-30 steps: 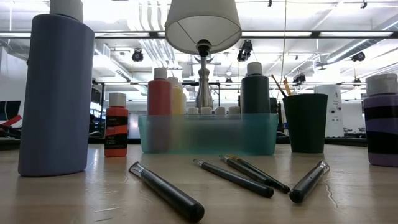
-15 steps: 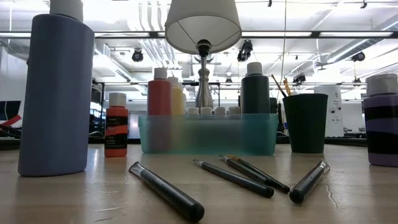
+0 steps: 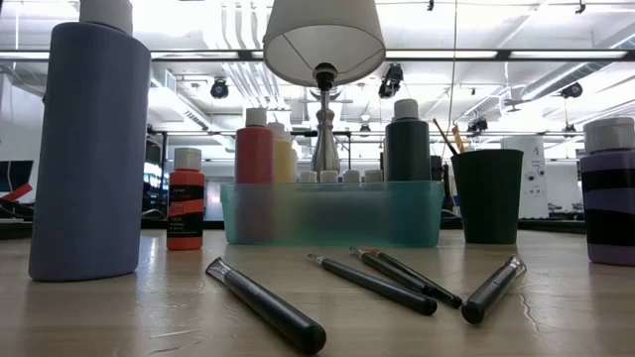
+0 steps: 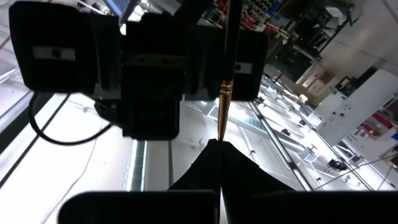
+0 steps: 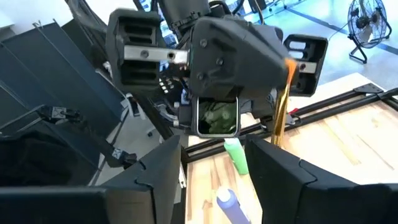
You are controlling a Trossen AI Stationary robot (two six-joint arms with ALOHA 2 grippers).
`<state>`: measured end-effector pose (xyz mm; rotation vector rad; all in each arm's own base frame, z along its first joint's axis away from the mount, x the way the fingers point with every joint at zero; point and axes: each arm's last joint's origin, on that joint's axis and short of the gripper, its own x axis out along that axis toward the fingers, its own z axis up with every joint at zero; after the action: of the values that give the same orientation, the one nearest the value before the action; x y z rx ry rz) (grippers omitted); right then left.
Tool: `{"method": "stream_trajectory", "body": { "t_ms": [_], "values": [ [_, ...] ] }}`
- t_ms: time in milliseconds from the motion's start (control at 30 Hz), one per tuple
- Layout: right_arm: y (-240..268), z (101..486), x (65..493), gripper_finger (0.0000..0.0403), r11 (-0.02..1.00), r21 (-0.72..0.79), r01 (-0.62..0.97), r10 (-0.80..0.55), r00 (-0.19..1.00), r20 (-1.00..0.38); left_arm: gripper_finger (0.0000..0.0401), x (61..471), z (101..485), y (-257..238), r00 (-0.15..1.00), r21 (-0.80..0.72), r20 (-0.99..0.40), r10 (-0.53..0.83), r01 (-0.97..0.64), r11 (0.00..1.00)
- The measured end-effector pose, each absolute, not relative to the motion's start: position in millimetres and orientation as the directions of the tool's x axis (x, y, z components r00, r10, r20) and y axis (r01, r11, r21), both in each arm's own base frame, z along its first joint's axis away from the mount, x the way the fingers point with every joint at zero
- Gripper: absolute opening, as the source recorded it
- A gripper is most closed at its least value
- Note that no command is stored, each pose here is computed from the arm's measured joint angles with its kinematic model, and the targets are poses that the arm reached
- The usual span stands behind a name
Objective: Pick & Place Paint Supplies
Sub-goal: Put the orange paint brush into the black cup
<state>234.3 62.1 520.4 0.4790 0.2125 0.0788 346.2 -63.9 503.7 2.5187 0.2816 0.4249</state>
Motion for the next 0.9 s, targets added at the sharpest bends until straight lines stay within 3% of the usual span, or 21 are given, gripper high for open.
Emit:
{"method": "stream_trajectory", "body": {
  "t_ms": [333, 633, 900],
  "values": [
    [55, 525, 212, 0.0185, 0.894, 0.448, 0.007, 0.095, 0.974, -0.204, 0.0000, 341, 504, -63, 0.934, 0.543, 0.213, 0.285, 0.129, -0.830],
    [49, 519, 222, 0.0192, 0.908, 0.414, 0.062, 0.043, 0.970, -0.240, 0.0000, 350, 497, -68, 0.961, 0.519, 0.199, 0.194, 0.065, -0.852],
    [48, 518, 225, 0.0190, 0.907, 0.417, 0.061, 0.047, 0.969, -0.244, 0.0000, 354, 496, -67, 0.958, 0.521, 0.211, 0.196, 0.060, -0.852]
  ]
}}
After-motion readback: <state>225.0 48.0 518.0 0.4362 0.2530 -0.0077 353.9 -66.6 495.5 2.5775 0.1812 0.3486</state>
